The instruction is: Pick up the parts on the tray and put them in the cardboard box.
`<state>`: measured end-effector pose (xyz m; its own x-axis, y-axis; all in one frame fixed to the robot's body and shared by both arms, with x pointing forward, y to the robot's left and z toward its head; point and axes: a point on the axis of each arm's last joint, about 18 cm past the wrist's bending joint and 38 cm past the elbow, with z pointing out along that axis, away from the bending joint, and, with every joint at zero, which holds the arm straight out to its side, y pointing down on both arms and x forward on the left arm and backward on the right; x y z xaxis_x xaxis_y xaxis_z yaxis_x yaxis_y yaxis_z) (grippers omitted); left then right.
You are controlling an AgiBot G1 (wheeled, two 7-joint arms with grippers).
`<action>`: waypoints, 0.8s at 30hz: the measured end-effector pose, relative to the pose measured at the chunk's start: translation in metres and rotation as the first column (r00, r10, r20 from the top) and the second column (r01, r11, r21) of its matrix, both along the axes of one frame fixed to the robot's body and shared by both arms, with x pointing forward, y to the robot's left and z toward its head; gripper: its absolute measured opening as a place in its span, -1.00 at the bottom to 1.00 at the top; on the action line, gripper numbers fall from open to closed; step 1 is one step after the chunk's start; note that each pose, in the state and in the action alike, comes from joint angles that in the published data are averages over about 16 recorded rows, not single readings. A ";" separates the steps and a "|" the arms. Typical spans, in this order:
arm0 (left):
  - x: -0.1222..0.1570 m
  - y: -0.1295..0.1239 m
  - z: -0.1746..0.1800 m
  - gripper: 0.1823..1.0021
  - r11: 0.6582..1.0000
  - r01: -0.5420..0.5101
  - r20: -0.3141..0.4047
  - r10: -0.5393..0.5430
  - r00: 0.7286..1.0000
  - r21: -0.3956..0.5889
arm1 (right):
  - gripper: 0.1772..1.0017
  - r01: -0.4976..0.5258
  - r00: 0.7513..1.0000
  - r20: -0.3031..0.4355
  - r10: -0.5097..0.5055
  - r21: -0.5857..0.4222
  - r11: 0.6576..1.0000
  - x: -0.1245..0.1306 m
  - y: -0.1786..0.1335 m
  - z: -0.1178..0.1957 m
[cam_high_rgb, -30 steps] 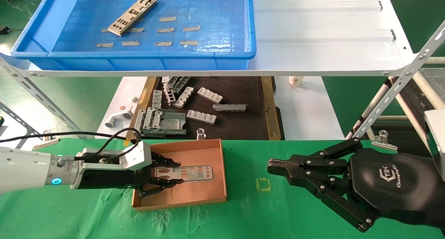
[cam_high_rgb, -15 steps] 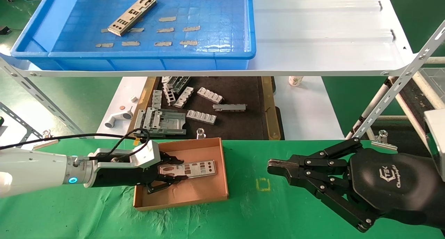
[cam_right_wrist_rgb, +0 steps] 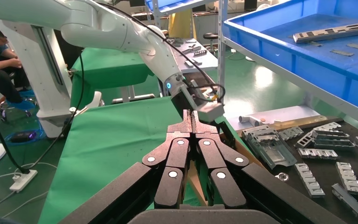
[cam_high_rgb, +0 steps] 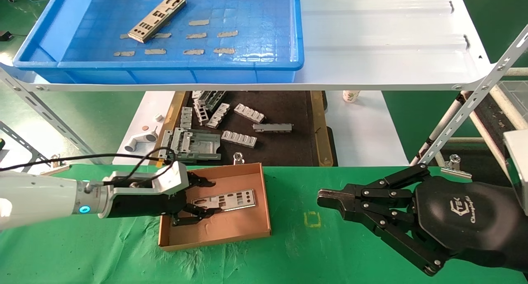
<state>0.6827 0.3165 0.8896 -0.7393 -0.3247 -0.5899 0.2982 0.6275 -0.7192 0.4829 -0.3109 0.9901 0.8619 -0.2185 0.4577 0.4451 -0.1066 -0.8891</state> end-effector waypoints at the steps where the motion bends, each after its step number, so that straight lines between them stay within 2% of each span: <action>1: -0.002 0.001 0.002 -0.01 1.000 0.006 -0.001 -0.006 1.000 -0.006 | -0.97 0.000 1.000 0.000 0.000 0.000 1.000 0.000 0.000 0.000; 13: -0.022 0.003 0.022 0.54 0.991 0.076 0.007 -0.076 0.997 -0.111 | -0.96 0.000 1.000 0.000 0.000 0.000 1.000 0.000 0.000 0.000; 19: -0.031 0.000 0.030 0.77 0.979 0.105 0.020 -0.103 0.995 -0.173 | -0.94 0.000 1.000 0.000 0.000 0.000 1.000 0.000 0.000 0.000; 24: -0.042 -0.001 0.038 0.89 0.966 0.132 0.033 -0.128 0.991 -0.223 | -0.87 0.000 1.000 0.000 0.000 0.000 1.000 0.000 0.000 0.000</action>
